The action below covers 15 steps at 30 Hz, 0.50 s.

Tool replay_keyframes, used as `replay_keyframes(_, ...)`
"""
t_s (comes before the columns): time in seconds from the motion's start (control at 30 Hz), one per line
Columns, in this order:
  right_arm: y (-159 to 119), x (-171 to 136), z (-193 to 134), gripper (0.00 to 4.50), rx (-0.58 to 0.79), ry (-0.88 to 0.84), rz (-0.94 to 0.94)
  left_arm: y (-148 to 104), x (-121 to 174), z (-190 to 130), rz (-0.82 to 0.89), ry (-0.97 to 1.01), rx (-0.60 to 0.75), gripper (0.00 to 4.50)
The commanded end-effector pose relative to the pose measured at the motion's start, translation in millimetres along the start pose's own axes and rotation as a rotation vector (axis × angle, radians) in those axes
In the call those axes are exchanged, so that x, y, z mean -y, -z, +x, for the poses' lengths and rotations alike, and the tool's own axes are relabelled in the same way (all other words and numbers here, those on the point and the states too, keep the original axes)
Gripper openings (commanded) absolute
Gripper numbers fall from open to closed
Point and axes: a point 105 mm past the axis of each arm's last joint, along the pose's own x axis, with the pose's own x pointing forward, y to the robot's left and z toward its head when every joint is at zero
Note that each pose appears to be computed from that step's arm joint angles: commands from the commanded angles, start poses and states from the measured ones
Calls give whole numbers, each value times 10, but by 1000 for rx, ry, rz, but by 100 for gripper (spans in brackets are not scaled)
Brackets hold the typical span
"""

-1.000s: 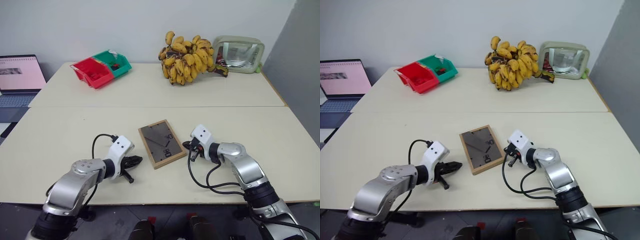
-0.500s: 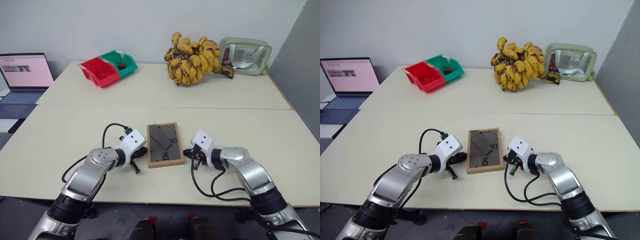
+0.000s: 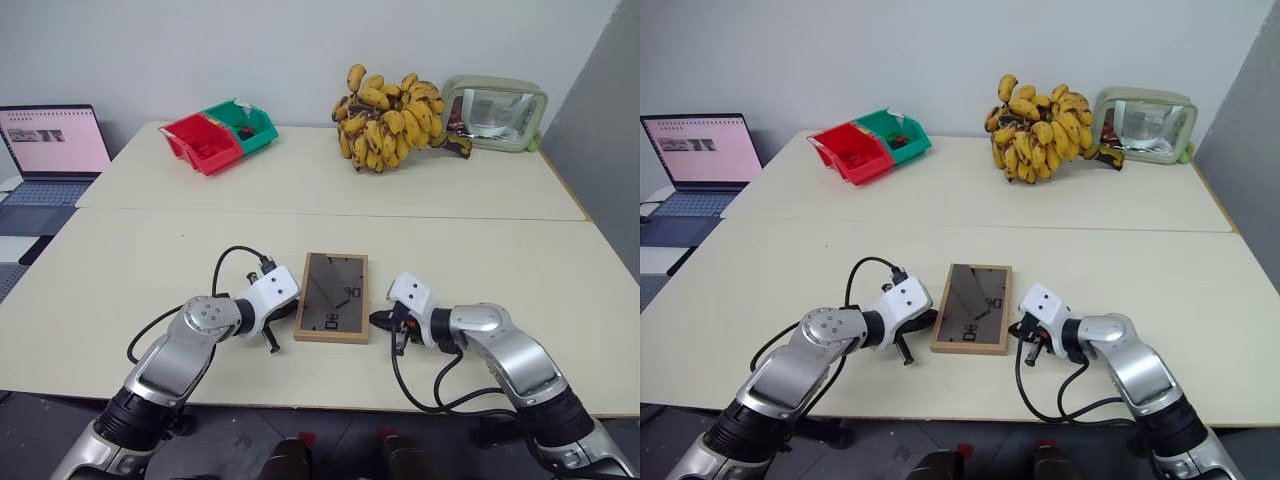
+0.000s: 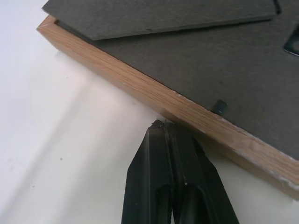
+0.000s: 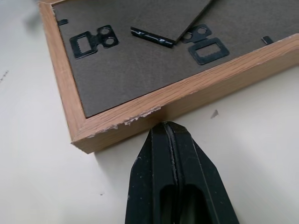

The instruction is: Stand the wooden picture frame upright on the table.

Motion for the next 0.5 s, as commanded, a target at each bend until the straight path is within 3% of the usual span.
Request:
replay_keyframes(0.03, -87, 343, -112, 0, 15, 137, -65, 240, 106, -74, -101, 92, -73, 2)
replay_keyframes(0.13, -131, 576, -118, 0, 28, 243, -88, 248, -119, -246, -190, 67, -56, 2)
replay_keyframes(0.17, -133, 686, -104, 0, 23, 296, -98, 175, -187, -339, -231, 95, 6, 2)
replay_keyframes(0.27, -126, 814, -24, 0, 15, 361, -100, -28, -202, -615, -559, 276, 193, 51)
replay_keyframes(0.37, -151, 796, 63, 0, 32, 349, -95, -8, -94, -815, -894, 473, 172, 114)
replay_keyframes(0.5, -190, 668, 142, 0, 51, 300, -103, 35, -92, -822, -1109, 529, 145, 195)
